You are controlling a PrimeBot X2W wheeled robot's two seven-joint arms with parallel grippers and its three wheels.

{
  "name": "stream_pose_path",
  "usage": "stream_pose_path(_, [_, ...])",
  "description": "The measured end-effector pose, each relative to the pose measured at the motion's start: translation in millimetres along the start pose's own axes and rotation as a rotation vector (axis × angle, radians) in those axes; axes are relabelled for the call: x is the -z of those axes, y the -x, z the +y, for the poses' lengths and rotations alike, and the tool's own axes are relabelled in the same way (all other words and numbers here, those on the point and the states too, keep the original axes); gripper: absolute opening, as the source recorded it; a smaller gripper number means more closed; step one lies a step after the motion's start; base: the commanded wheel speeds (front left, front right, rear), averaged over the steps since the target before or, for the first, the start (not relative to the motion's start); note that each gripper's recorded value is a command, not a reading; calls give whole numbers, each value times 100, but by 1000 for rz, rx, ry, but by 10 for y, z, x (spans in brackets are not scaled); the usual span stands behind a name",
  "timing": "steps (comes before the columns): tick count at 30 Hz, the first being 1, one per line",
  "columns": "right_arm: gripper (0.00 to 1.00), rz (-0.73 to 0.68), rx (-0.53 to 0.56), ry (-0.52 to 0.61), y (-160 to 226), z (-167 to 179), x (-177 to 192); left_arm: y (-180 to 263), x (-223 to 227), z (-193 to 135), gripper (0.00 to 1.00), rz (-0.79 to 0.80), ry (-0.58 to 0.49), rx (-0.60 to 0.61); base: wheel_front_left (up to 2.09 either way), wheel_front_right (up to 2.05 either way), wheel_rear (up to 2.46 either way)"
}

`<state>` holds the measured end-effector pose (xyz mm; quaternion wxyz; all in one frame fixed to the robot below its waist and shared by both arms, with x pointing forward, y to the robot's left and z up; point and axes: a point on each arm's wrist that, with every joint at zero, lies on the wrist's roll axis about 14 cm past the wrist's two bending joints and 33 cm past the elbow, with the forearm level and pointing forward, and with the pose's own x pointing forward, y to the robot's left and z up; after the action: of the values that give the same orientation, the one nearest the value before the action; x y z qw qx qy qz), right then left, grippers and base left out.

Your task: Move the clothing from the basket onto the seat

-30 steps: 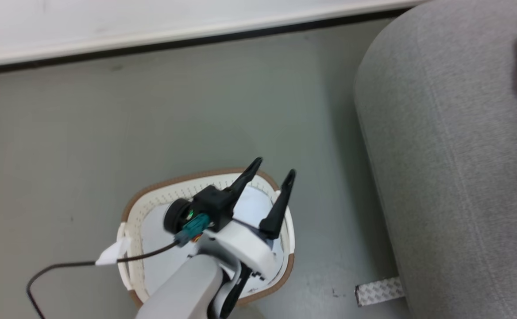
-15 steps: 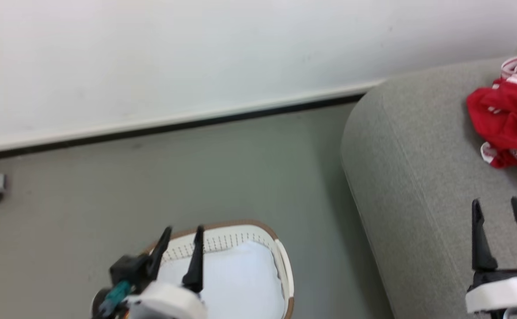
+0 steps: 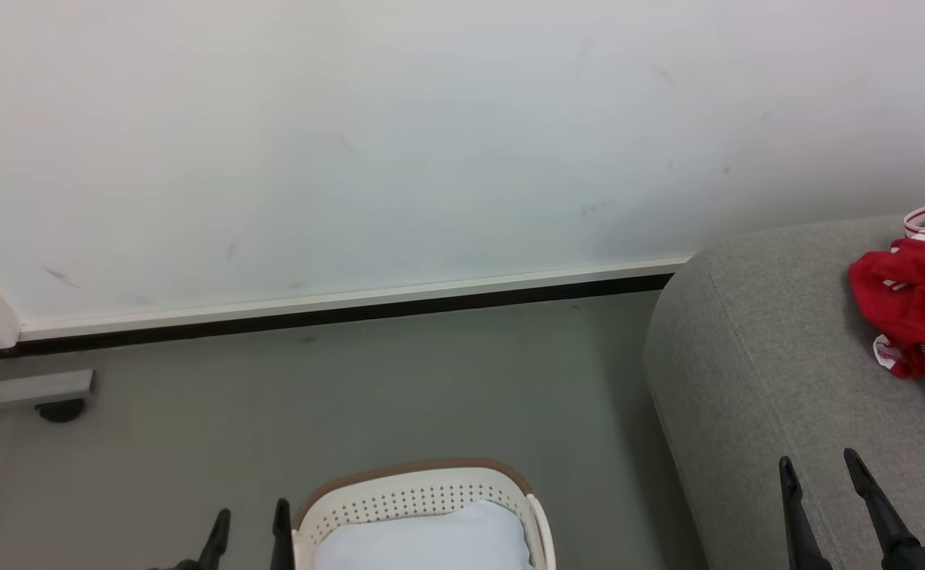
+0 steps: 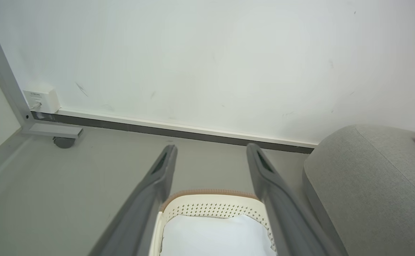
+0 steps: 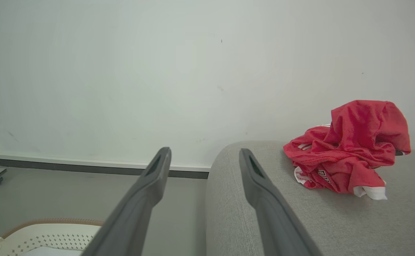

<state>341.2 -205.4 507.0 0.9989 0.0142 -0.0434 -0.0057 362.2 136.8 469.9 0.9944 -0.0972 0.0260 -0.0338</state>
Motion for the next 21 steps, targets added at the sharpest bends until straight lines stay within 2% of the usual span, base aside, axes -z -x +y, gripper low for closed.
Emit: stream_pose_path(21, [100,9,-59,-57,13,223,42,146,-91,215,100,-37,-9,-61,0,0,0])
